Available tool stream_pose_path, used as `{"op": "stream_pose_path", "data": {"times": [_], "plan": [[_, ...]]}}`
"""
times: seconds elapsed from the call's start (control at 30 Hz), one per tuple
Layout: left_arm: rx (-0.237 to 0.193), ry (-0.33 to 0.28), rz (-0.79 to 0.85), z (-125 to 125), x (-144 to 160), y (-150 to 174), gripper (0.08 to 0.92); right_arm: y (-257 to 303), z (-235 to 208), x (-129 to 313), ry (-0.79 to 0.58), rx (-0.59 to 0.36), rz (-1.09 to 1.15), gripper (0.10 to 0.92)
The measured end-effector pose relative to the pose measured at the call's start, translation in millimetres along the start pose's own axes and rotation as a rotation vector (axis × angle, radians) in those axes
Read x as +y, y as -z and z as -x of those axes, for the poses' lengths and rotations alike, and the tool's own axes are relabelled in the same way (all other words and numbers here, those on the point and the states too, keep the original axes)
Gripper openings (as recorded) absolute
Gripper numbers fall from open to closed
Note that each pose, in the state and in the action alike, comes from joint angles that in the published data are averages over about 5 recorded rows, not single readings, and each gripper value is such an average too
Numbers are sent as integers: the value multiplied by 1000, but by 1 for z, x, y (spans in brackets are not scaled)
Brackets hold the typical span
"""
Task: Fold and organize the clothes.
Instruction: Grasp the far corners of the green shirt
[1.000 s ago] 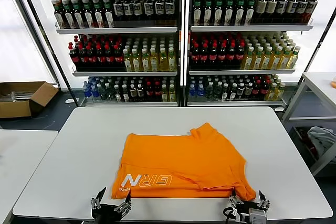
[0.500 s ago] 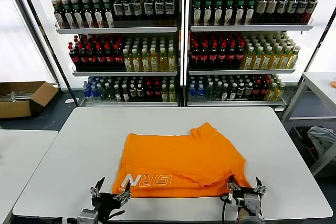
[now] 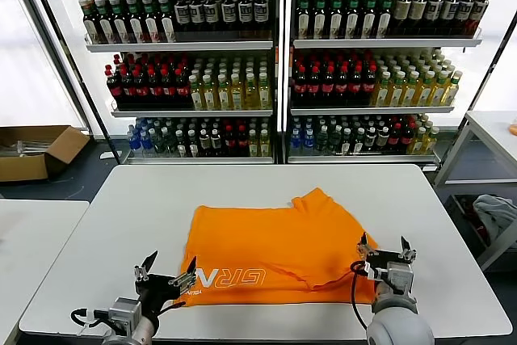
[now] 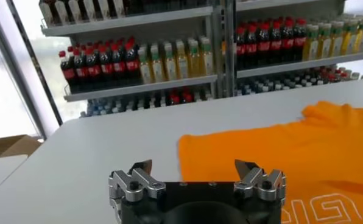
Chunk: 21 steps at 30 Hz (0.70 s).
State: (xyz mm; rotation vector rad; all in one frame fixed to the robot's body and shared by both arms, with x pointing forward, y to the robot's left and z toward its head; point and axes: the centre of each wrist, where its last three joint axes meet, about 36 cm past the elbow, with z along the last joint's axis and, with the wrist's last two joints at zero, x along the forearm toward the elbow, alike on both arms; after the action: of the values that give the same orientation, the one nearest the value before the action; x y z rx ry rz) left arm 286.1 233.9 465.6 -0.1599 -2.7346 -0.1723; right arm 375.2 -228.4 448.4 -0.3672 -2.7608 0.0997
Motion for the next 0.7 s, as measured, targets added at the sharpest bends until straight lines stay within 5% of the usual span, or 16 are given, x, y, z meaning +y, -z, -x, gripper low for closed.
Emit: {"op": "stream_pose_path", "data": {"times": [0.37, 0.7], "plan": [[-36, -91, 12, 65, 19, 17, 823, 34, 71, 28, 103, -5, 45, 823], [9, -114, 23, 160, 41, 29, 823, 63, 148, 72, 181, 37, 30, 823]]}}
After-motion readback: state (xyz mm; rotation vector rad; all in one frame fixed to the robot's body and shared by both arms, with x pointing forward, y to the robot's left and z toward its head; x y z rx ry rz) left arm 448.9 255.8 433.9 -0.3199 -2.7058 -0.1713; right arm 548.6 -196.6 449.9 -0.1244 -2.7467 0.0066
